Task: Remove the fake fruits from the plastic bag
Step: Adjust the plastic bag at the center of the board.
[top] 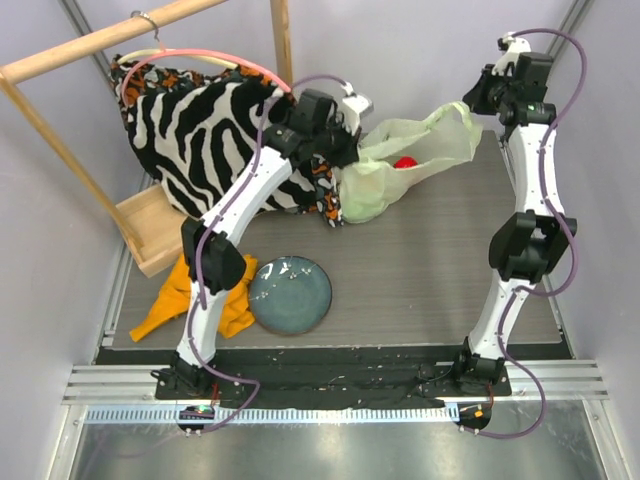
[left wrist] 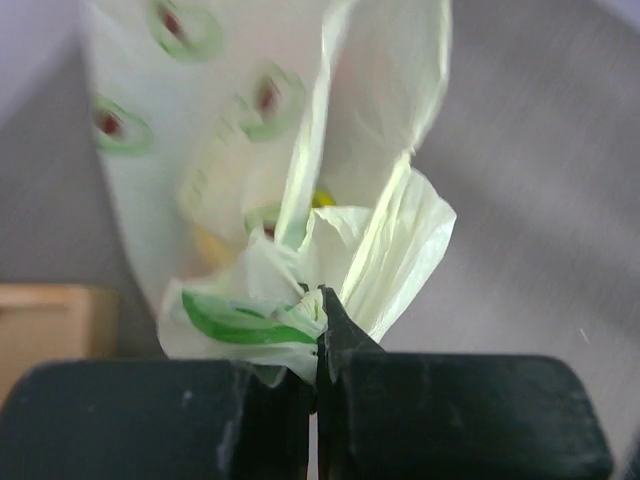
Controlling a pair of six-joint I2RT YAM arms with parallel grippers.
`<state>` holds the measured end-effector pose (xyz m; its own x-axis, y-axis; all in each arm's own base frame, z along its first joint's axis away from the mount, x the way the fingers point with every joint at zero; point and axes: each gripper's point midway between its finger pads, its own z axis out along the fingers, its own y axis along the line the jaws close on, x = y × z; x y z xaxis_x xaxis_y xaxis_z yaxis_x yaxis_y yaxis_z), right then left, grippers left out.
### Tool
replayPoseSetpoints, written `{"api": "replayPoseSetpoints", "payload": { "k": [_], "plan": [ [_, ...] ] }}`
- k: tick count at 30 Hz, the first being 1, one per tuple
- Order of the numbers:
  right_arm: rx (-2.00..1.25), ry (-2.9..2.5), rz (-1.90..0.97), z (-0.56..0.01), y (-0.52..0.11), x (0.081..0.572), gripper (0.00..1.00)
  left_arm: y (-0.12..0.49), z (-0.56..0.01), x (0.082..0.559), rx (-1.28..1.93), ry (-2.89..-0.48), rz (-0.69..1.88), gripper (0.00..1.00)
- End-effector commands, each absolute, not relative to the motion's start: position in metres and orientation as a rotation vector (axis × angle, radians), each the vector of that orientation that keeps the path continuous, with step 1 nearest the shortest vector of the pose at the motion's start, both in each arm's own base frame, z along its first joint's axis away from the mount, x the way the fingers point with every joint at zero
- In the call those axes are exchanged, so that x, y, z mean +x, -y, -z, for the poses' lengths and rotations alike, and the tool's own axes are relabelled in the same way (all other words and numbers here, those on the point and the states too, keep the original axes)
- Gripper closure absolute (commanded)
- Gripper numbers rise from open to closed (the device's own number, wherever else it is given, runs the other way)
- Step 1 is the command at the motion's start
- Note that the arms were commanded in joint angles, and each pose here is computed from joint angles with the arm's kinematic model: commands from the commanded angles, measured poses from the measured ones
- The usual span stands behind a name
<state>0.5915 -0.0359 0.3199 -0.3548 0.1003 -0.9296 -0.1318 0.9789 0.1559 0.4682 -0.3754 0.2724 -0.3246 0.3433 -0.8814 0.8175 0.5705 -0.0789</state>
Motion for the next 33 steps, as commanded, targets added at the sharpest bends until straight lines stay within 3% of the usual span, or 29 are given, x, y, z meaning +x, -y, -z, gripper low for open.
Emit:
{"api": "replayPoseSetpoints", "payload": {
  "k": [1,5,7,11,16,17,18,20,22,23,27,33],
  "plan": [
    [0.001,-1.706,-0.310,-0.431,0.037,0.527,0.99,0.389,-0.281,0.359,1.205,-1.920,0.749,1.00],
    [-0.016,-1.657,-0.261,-0.454,0.039,0.472,0.99,0.406,-0.231,0.259,1.509,-1.984,0.859,1.00],
    [-0.041,-1.646,-0.231,-0.455,0.034,0.444,0.98,0.396,-0.187,0.237,1.610,-2.044,0.740,1.00],
    [-0.052,-1.722,-0.206,-0.413,0.030,0.415,0.99,0.403,-0.162,0.242,1.531,-2.116,0.649,1.00],
    [-0.116,-1.817,-0.226,-0.387,0.024,0.407,0.97,0.398,-0.214,0.307,1.371,-2.031,0.538,1.00],
    [-0.150,-1.826,-0.219,-0.392,0.023,0.409,0.86,0.395,-0.221,0.314,1.351,-2.023,0.536,1.00],
    [-0.155,-1.897,-0.230,-0.378,0.023,0.402,0.56,0.387,-0.227,0.322,1.320,-2.027,0.529,1.00],
    [-0.206,-1.966,-0.233,-0.366,0.020,0.392,0.39,0.382,-0.231,0.320,1.304,-2.033,0.542,1.00],
    [-0.325,-2.040,-0.218,-0.346,0.015,0.368,0.11,0.379,-0.236,0.314,1.300,-2.022,0.565,1.00],
    [-0.345,-2.085,-0.203,-0.326,0.017,0.358,0.04,0.377,-0.229,0.311,1.305,-2.042,0.569,1.00],
    [-0.413,-2.184,-0.034,-0.292,0.036,0.329,0.00,0.375,-0.222,0.307,1.310,-2.068,0.578,1.00],
    [-0.475,-2.295,-0.059,-0.247,0.035,0.309,0.00,0.381,-0.223,0.308,1.293,-2.070,0.601,1.00]
  ]
}}
